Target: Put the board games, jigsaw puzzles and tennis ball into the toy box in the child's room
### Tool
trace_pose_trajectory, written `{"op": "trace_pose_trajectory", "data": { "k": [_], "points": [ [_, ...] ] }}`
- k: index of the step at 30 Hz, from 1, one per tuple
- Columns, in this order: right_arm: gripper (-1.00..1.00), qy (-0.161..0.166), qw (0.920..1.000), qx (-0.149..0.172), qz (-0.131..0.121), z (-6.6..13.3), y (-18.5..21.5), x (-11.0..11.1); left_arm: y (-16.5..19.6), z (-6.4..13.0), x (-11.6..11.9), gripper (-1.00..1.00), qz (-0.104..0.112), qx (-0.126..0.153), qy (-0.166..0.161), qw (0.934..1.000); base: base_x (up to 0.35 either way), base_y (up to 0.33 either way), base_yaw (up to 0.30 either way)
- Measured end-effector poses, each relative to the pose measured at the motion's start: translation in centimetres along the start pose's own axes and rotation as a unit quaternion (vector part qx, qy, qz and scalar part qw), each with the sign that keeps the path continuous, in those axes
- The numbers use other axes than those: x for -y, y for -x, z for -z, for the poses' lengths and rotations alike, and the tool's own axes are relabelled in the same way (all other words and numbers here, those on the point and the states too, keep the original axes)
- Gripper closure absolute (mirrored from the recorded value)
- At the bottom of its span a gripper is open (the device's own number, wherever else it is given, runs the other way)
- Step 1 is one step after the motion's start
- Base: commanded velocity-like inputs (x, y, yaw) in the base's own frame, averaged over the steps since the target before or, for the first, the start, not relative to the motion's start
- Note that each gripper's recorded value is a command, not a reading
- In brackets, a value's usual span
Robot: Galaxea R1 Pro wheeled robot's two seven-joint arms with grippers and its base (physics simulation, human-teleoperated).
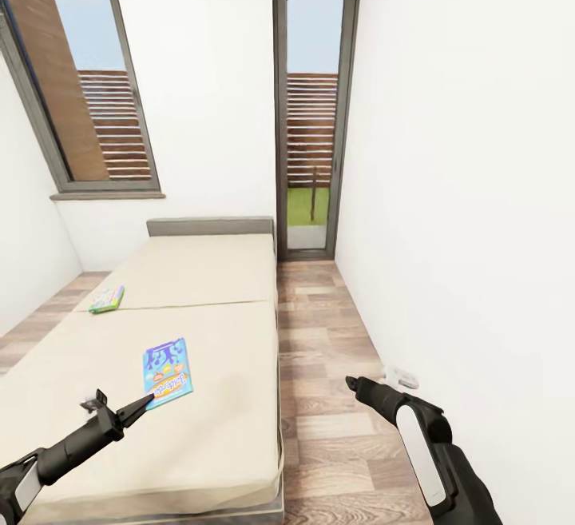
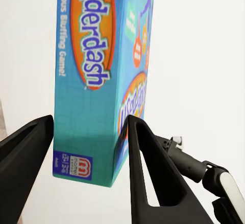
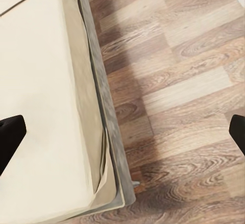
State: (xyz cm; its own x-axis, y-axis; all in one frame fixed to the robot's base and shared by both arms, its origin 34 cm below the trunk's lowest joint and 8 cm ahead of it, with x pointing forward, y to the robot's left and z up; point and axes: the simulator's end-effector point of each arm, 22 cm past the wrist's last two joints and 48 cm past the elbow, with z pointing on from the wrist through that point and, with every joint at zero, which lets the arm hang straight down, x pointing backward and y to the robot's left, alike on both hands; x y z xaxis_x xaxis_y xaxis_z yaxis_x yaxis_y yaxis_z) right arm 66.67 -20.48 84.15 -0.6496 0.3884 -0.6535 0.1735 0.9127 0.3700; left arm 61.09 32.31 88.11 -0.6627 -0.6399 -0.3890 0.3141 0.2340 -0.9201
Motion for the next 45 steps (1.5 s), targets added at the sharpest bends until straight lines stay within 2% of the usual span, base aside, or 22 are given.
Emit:
{"op": "trace_pose_trajectory", "data": {
  "k": [23, 32, 45],
  "points": [
    [-1.0, 0.005, 0.9999, 0.011, 0.002, 3.2, 2.7, -1.7, 1.7, 0.1, 4.4, 1.0, -0.014, 0.004, -0.007, 0.9999, 0.0, 0.0, 0.0],
    [-1.0, 0.014, 0.9997, 0.016, 0.014, 4.5, 3.5, -3.3, 2.3, 0.1, 6.1, 1.0, -0.02, 0.006, -0.012, 0.9997, 0.0, 0.0, 0.0],
    [-1.0, 0.018, 0.9993, 0.03, 0.015, 6.4, 5.2, -4.3, 3.0, 0.1, 8.4, 1.0, -0.028, 0.008, -0.019, 0.9994, 0.0, 0.0, 0.0]
  ]
}}
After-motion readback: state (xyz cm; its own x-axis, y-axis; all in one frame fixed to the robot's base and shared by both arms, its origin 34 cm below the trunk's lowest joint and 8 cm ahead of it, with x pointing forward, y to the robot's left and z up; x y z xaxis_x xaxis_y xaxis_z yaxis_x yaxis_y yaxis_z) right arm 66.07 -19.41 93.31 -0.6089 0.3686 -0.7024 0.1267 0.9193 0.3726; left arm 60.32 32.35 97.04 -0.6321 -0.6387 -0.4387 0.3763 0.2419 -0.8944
